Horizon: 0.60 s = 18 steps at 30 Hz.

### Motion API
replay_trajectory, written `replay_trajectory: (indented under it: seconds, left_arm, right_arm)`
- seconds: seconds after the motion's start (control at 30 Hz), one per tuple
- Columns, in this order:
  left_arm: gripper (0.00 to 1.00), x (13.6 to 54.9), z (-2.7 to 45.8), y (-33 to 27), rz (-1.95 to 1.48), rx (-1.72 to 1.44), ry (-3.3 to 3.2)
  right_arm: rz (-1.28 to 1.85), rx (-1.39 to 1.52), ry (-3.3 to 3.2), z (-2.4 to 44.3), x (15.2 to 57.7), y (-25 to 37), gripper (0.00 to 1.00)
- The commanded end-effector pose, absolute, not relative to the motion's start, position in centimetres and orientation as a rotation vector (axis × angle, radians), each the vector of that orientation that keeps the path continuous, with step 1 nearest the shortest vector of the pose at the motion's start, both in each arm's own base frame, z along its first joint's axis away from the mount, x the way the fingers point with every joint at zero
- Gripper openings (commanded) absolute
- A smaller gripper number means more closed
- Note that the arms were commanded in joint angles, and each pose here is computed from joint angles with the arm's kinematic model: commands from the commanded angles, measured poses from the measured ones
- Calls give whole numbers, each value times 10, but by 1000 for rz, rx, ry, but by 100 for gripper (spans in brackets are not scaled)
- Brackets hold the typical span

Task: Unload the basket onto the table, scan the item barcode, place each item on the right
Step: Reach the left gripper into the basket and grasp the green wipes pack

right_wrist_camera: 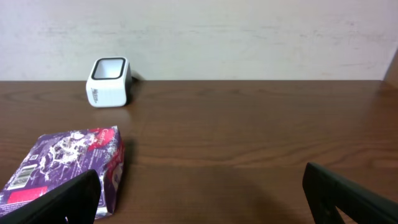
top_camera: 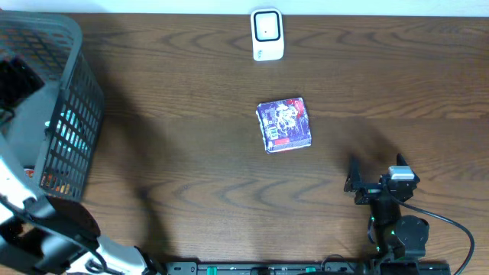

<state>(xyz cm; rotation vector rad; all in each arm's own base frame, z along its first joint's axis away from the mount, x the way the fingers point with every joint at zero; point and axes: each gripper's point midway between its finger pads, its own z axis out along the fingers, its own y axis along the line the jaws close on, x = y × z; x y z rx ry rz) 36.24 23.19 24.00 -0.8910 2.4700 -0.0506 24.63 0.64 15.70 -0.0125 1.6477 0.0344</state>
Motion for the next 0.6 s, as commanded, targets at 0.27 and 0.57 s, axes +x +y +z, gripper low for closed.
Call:
replay_trajectory:
  seconds: [0.27, 0.57]
  left_arm:
    - [88, 361, 131, 247, -49, -1024, 2687]
    - [88, 368, 68, 253, -94, -1068, 2779]
  right_arm:
    - [32, 2, 1646, 156, 246, 4, 99]
    - [32, 2, 1646, 156, 246, 4, 99]
